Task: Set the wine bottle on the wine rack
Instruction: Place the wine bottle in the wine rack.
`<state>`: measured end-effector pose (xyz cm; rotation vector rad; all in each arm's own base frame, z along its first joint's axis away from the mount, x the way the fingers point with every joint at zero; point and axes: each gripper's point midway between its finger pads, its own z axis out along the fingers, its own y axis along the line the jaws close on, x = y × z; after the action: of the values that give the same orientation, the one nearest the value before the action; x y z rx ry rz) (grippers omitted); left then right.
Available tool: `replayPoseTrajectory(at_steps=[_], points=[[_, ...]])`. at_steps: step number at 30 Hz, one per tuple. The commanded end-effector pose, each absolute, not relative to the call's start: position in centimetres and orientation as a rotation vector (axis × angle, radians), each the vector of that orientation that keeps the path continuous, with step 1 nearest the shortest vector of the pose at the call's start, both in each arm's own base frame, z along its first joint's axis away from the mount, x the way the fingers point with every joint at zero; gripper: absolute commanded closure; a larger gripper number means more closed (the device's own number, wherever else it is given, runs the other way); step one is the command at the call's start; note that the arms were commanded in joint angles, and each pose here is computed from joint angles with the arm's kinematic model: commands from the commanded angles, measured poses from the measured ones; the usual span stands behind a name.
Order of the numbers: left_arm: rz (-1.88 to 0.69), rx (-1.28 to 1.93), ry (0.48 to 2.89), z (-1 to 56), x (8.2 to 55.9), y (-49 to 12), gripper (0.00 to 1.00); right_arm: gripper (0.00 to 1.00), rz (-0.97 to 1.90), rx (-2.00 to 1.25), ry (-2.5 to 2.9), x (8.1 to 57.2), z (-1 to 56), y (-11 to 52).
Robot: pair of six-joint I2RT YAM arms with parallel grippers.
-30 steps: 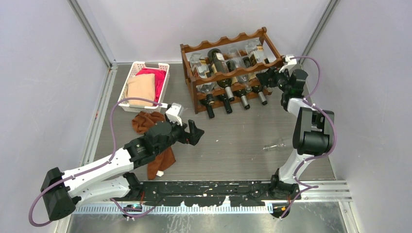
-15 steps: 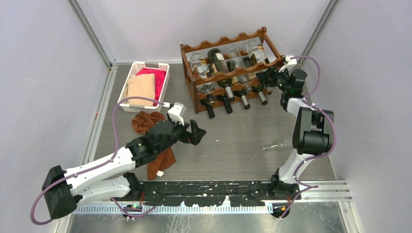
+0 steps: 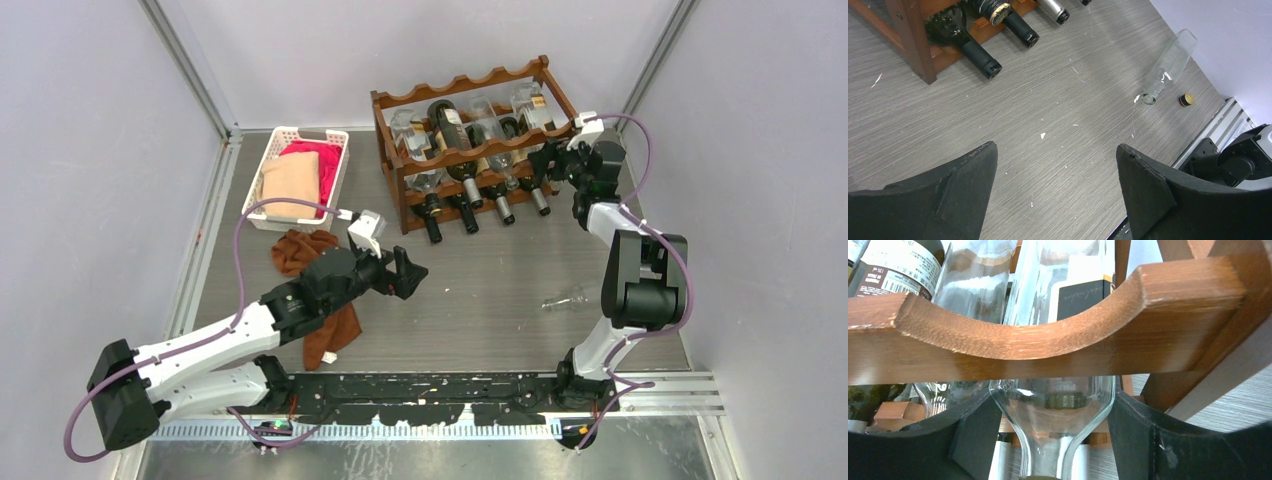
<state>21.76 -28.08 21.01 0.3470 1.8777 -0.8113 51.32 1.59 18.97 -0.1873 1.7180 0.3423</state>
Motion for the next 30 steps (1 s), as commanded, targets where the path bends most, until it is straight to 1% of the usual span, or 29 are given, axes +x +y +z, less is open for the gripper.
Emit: replayPoseTrajectory(at_steps=[1,4,9,15,22,30], points=[[-0.882,0.330,1.770,24.8,22.4,-29.1,0.13,0.90,0.247,-0.317,1.335,50.7,30.7,2.9],[-0.886,0.337,1.772,24.7,22.4,-29.4,0.13,0.90,0.307,-0.276,1.306,50.7,31.2,3.3],[-0.895,0.342,1.770,24.8,22.3,-29.5,0.13,0.90,0.355,-0.295,1.217,50.0,32.4,4.2],[-0.904,0.349,1.768,24.7,22.2,-29.7,0.13,0.90,0.446,-0.307,1.202,50.2,32.3,5.4],[-0.909,0.361,1.763,24.8,22.0,-29.7,0.13,0.88,0.302,-0.271,1.278,52.3,29.9,3.3],[-0.912,0.375,1.757,24.9,22.1,-30.0,0.13,0.87,0.234,-0.277,1.285,53.3,29.2,2.4]])
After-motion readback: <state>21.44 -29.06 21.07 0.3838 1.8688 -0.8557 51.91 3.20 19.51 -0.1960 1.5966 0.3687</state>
